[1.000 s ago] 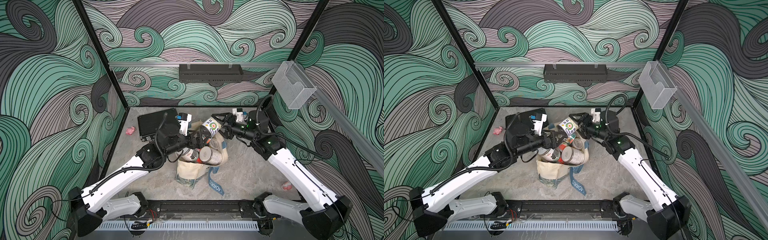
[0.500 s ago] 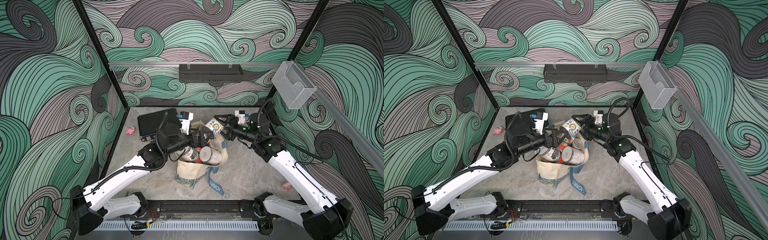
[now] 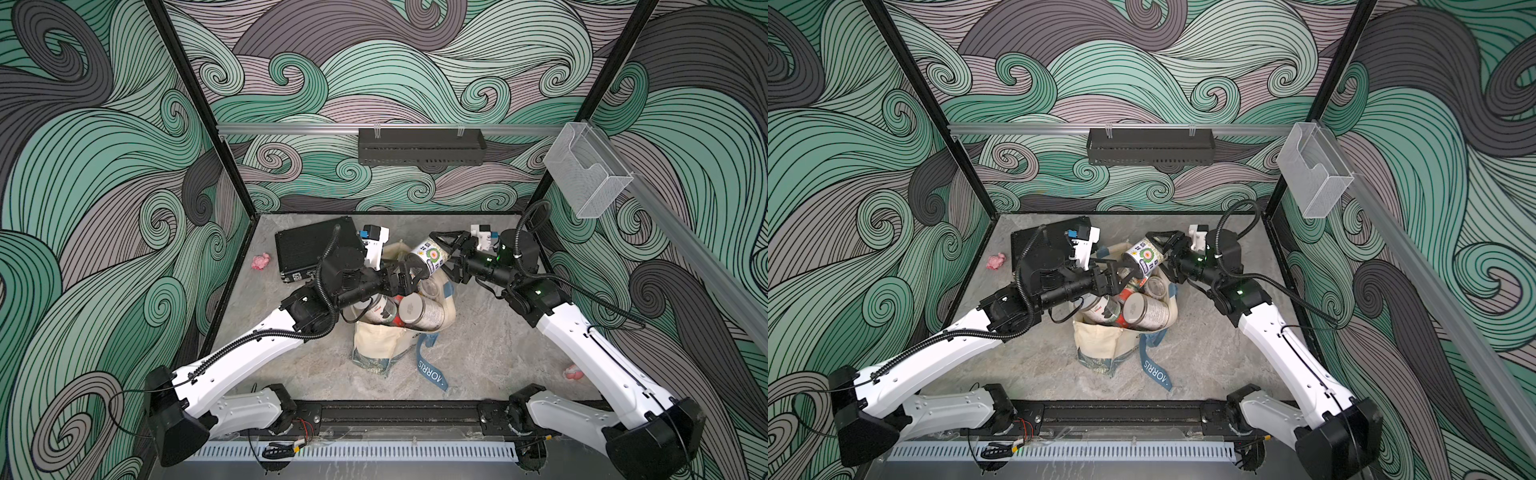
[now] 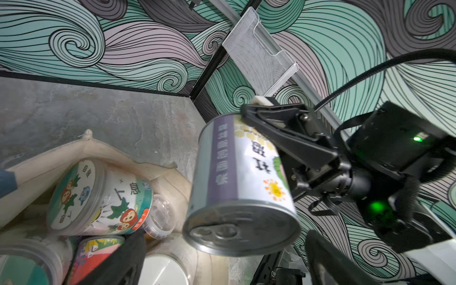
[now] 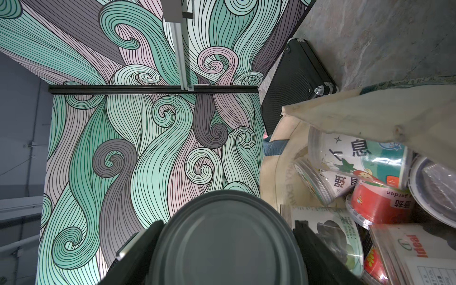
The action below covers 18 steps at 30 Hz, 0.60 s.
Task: Take out the seed jars from the canvas bag
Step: Place the seed jar at the center of the board.
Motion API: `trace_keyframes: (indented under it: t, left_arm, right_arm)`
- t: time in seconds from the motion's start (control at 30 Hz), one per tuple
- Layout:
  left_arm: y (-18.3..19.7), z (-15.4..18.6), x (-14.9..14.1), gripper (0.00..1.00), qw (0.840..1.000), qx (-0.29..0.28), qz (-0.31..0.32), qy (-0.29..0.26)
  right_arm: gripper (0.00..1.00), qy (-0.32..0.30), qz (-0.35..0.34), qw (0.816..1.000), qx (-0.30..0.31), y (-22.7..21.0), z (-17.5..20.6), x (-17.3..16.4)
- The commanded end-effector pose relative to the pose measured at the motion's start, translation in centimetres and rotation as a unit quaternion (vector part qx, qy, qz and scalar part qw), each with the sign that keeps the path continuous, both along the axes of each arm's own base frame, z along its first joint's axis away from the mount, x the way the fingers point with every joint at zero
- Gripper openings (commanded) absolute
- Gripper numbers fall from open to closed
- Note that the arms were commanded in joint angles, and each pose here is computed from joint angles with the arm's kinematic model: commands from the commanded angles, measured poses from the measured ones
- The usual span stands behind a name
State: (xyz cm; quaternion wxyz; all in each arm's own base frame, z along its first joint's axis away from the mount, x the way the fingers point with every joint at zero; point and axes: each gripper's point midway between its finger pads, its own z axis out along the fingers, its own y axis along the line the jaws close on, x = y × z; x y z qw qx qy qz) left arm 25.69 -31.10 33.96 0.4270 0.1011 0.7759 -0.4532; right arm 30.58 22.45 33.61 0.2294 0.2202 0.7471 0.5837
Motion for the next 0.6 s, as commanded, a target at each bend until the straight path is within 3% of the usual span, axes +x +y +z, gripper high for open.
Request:
trace_keyframes:
  t: [0.0, 0.23, 0.57]
  left_arm:
    - [0.0, 1.0, 0.5, 0.99, 1.0, -0.002, 0.015, -0.003]
    - [-2.2, 2.3, -0.9, 0.99, 0.999, -0.034, -0.04, -0.011]
    - [-2.5, 3.0, -1.9, 0.98, 0.997, -0.048, -0.057, -0.025]
  right_arm:
    - [0.65, -0.027, 0.001, 0.999, 0.022, -0.1, 2.0, -0.6]
    - [0.65, -0.022, -0.003, 0.999, 0.023, 0.6, 1.5, -0.6]
    - [0.65, -0.018, -0.012, 1.0, 0.018, 0.4, 0.9, -0.6]
